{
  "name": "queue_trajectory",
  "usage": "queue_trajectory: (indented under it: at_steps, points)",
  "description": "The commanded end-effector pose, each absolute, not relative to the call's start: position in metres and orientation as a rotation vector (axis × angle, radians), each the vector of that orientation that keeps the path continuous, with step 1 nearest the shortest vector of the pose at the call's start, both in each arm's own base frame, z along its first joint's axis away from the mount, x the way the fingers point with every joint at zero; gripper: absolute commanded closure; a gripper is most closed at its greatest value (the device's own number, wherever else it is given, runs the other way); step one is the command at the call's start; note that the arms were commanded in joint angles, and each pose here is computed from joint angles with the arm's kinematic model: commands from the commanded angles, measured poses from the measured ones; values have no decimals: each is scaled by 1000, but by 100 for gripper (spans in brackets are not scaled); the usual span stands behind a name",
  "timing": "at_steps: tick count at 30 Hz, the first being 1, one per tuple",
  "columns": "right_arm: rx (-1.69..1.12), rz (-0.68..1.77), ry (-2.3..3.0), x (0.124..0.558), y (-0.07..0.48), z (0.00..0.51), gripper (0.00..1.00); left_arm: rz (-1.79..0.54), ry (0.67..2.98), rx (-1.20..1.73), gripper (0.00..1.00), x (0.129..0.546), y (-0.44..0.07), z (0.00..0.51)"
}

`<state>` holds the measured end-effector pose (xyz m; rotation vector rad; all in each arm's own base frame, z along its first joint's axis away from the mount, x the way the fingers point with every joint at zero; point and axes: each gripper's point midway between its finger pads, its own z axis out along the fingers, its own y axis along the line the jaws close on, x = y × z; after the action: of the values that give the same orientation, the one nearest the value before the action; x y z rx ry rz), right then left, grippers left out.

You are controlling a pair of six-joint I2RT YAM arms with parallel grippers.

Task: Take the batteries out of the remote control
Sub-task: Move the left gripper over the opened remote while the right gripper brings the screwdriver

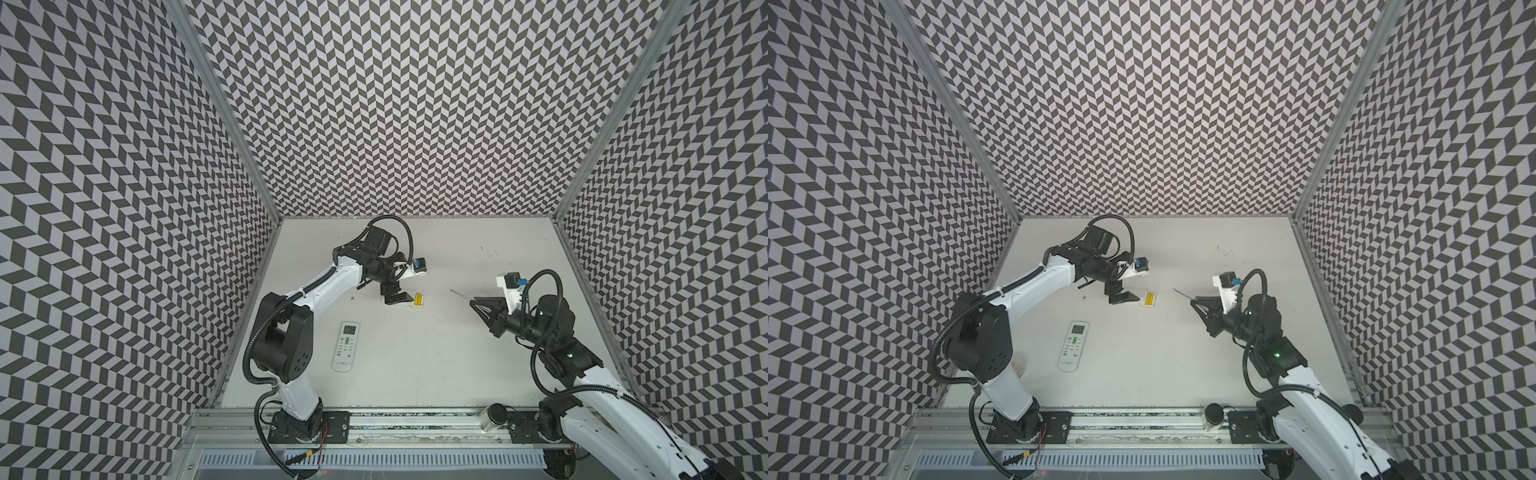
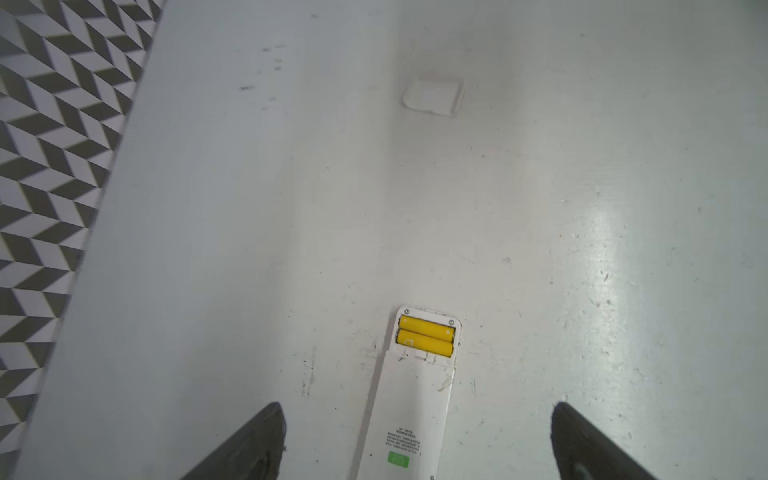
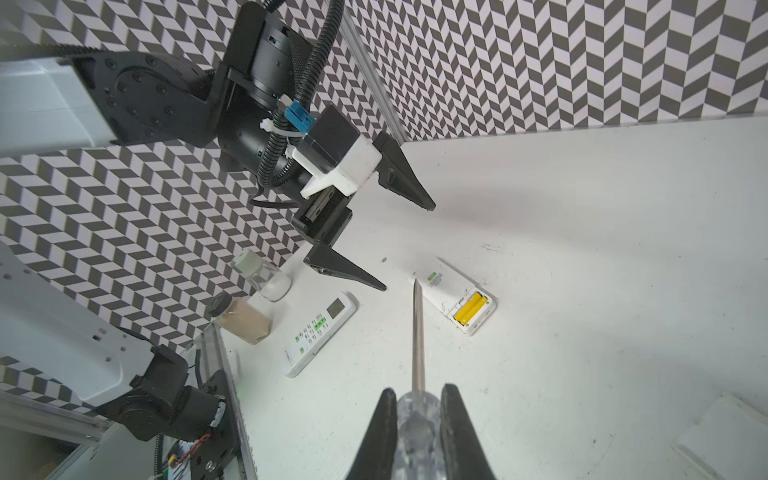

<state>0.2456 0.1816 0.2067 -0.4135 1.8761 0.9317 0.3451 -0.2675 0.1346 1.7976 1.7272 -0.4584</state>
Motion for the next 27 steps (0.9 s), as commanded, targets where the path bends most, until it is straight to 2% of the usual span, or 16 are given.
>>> queue_trajectory:
  at_steps: [1, 8, 15, 23, 27]
  points:
    - [-381, 851, 1854, 254, 173, 211, 100, -437, 1675, 1885, 0, 346, -271, 125]
    - [-401, 863, 1890, 257, 177, 201, 100, -467, 1616, 1950, 0, 337, -278, 86]
    - [-425, 863, 1933, 264, 182, 196, 100, -437, 1749, 1922, 0, 359, -273, 55]
    - [-479, 864, 1974, 273, 190, 201, 100, -473, 1770, 1929, 1, 366, -274, 32]
    - [-506, 853, 2002, 277, 192, 199, 100, -482, 1793, 1935, 8, 370, -276, 27]
